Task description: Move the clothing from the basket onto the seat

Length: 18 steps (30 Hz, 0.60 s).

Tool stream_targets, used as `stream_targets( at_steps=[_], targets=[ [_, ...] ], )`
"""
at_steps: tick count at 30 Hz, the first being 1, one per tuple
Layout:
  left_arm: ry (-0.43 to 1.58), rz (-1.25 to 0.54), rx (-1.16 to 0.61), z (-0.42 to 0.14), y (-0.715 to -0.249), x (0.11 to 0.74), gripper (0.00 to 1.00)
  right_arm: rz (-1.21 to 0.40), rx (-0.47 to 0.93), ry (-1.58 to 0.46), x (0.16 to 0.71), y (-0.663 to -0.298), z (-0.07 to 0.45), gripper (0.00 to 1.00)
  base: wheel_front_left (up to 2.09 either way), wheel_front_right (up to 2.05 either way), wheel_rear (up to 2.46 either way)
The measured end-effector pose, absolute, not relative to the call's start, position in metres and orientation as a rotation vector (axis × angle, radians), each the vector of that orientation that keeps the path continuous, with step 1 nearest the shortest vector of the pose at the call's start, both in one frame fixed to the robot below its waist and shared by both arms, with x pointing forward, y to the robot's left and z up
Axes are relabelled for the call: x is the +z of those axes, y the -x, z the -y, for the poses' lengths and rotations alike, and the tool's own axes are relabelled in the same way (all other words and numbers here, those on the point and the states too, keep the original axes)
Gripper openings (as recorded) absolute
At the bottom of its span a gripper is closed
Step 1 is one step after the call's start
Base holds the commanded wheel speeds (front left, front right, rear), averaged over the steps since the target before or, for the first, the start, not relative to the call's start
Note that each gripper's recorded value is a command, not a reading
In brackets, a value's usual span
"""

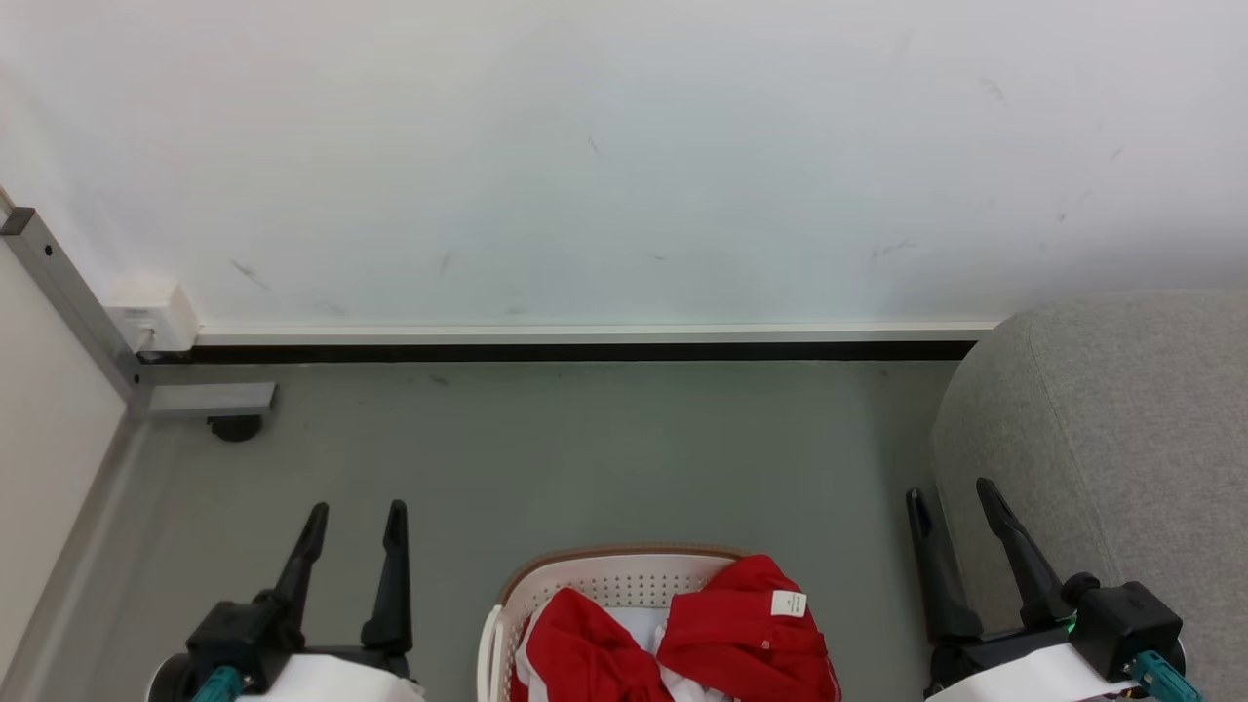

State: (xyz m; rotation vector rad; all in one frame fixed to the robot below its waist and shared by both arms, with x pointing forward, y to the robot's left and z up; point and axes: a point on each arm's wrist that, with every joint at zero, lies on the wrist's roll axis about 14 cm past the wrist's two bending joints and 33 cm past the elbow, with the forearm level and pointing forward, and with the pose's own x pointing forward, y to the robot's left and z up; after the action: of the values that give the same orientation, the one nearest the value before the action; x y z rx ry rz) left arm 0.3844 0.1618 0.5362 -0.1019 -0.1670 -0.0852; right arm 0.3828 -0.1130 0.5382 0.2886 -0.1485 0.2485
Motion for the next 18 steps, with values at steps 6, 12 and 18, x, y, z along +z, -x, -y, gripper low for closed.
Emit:
stream_targets(
  at_steps=[6,12,18],
  targets=[
    [0.102,0.162,-0.088,-0.16,-0.386,0.534,1.0,0.144,0.244,-0.289,0.537,-0.383,0.114,1.0,0.0,0.0,0.0],
    [0.105,0.148,-0.106,-0.154,-0.39,0.53,1.0,0.138,0.229,-0.288,0.533,-0.385,0.119,1.0,0.0,0.0,0.0],
    [0.11,0.127,-0.141,-0.142,-0.402,0.523,1.0,0.133,0.194,-0.274,0.53,-0.391,0.131,1.0,0.0,0.0,0.0]
  ],
)
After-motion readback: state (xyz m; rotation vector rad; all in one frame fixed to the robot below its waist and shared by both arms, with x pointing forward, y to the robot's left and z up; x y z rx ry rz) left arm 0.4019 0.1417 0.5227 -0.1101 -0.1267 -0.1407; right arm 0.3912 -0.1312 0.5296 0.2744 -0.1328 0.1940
